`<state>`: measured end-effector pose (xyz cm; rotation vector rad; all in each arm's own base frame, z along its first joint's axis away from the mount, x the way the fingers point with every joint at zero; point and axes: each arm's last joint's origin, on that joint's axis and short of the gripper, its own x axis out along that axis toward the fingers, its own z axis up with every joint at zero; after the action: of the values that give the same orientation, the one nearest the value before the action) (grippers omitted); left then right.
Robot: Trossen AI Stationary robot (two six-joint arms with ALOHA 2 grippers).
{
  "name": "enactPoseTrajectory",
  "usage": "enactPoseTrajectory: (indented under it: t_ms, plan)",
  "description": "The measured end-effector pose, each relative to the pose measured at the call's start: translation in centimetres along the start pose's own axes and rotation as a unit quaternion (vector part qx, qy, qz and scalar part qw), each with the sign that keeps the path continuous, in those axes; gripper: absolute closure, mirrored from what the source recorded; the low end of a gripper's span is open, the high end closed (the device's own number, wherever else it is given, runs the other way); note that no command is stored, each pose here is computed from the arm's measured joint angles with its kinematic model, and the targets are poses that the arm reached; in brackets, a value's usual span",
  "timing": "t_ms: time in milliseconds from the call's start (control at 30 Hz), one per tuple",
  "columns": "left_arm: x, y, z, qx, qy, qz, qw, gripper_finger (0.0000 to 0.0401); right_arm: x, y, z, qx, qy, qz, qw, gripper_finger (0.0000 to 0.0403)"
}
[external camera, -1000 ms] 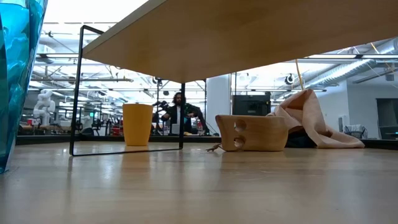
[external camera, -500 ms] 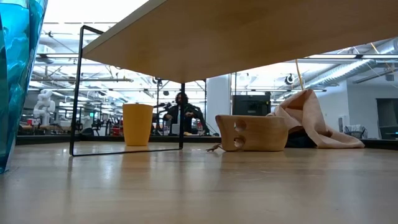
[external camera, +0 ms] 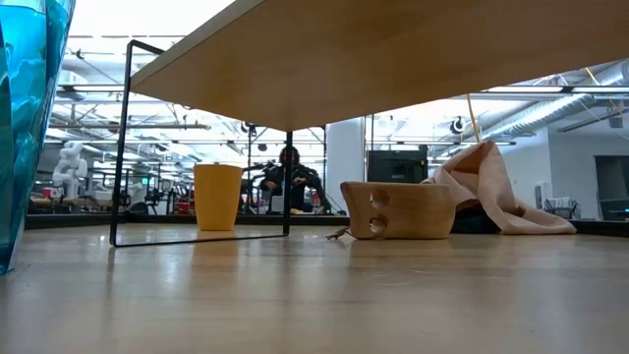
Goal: Stack small to large cups/mugs on shelf
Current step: Put the yellow cup on the shelf
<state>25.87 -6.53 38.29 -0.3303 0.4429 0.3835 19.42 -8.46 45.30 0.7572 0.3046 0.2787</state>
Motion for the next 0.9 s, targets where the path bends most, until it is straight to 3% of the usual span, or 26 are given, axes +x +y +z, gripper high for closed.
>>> enactPoseTrajectory:
  t_ms: [400,667,900]
  plan:
    - [-3.5,4.8,1.0,-0.028,0.071,-0.020,0.997,0.0281,-0.1,-0.2,-0.5,-0.017,0.013,-0.008,1.000,0.0337]
    - [-4.1,7.9,-0.3,-0.066,0.190,0.050,0.978,0.0281,0.5,-2.2,-2.2,0.028,0.043,-0.027,0.998,0.0337]
    - [-3.3,9.7,0.2,-0.076,0.257,-0.020,0.963,0.0281,0.9,-3.7,-3.5,0.047,0.050,-0.033,0.997,0.0337]
